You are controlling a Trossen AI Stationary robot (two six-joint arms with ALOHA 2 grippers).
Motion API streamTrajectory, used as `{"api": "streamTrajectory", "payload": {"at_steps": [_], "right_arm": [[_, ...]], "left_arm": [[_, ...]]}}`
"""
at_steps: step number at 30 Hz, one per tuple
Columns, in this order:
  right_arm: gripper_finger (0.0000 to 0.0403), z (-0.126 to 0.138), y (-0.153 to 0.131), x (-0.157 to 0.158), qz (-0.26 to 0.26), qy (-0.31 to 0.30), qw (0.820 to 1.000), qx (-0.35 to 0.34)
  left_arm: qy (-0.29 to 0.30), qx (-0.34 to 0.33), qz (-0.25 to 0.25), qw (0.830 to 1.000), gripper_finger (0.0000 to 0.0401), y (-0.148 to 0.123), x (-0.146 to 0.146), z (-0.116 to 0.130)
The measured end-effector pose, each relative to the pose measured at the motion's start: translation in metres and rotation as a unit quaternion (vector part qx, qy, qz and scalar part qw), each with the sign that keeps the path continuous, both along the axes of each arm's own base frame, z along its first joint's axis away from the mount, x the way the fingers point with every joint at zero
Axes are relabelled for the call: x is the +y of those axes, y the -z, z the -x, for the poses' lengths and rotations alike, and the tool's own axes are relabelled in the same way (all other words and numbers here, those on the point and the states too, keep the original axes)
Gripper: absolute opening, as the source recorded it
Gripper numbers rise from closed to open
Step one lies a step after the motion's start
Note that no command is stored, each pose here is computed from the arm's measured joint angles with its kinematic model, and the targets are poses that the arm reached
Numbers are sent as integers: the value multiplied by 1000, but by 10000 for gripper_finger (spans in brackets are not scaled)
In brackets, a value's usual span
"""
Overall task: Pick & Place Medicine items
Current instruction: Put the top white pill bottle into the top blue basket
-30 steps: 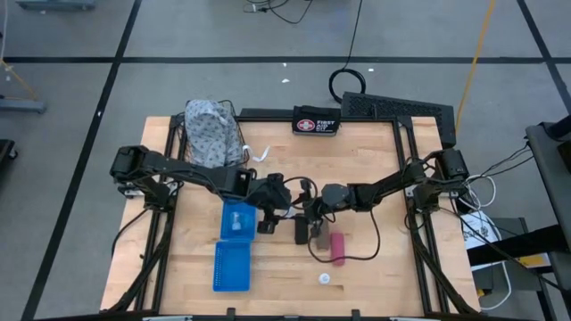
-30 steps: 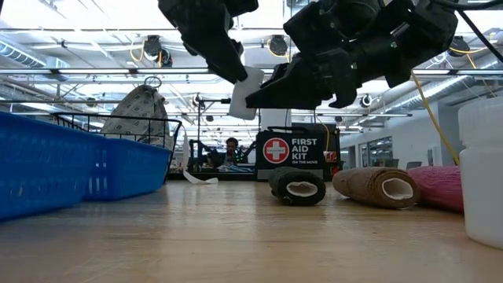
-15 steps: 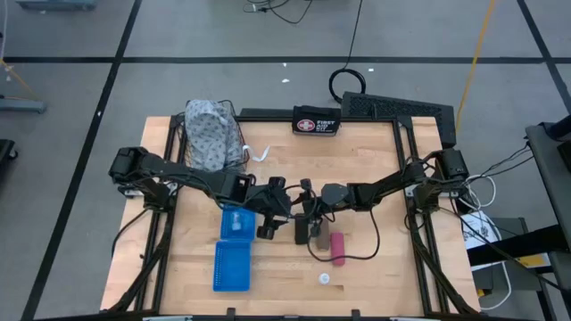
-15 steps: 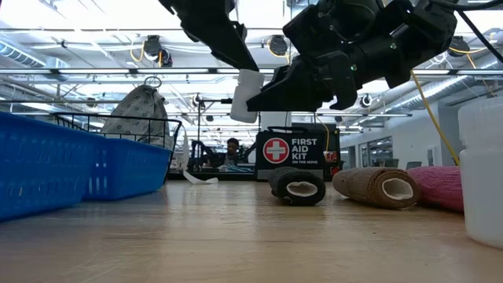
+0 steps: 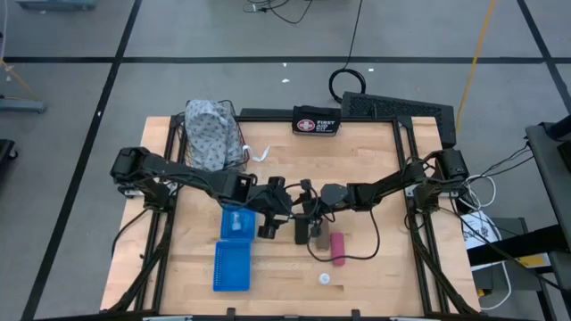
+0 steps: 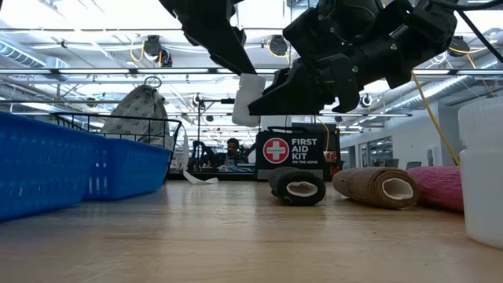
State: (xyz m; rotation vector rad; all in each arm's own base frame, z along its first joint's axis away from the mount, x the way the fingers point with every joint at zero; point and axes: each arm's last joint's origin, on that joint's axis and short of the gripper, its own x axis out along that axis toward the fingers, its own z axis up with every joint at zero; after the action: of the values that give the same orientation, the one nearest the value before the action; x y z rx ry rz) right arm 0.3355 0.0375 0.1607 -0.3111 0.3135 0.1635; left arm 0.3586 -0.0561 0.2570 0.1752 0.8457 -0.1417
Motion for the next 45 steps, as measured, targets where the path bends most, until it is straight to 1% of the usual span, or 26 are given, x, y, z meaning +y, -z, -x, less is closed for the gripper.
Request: {"api": "streamTrajectory", "payload": {"at_steps": [6,17,19,22,25,28,31,34,41,45], "right_arm": [[137,1,1,1,-11,-10,1000,8],[137,1,1,1,13,-19,1000,5],[137,0,0,1,14,-20,1000,1],[137,2,-4,3,3,-40,999,-6],[137,2,-7,3,-2,-54,999,-9],[137,2,-11,3,-4,-53,998,-20],[137,2,-14,2,-13,-51,998,-30],[137,2,-13,2,-17,-56,998,-30],[137,1,-15,5,-17,-52,998,-38],[137,1,-17,5,-17,-49,998,-45]], "left_arm": [[8,6,8,1000,255,1,0,1],[18,1,2,1000,255,0,-2,0],[23,1,-3,1000,255,-1,-3,1],[28,5,-11,1000,255,-5,-2,6],[9,17,-38,999,255,-8,1,12],[3,6,-44,999,255,-12,2,13],[17,-10,-50,999,255,-14,-1,11],[33,-15,-40,999,255,-13,-5,9],[53,-27,13,998,255,-15,-8,7],[43,-34,2,998,255,-16,-7,7]]}}
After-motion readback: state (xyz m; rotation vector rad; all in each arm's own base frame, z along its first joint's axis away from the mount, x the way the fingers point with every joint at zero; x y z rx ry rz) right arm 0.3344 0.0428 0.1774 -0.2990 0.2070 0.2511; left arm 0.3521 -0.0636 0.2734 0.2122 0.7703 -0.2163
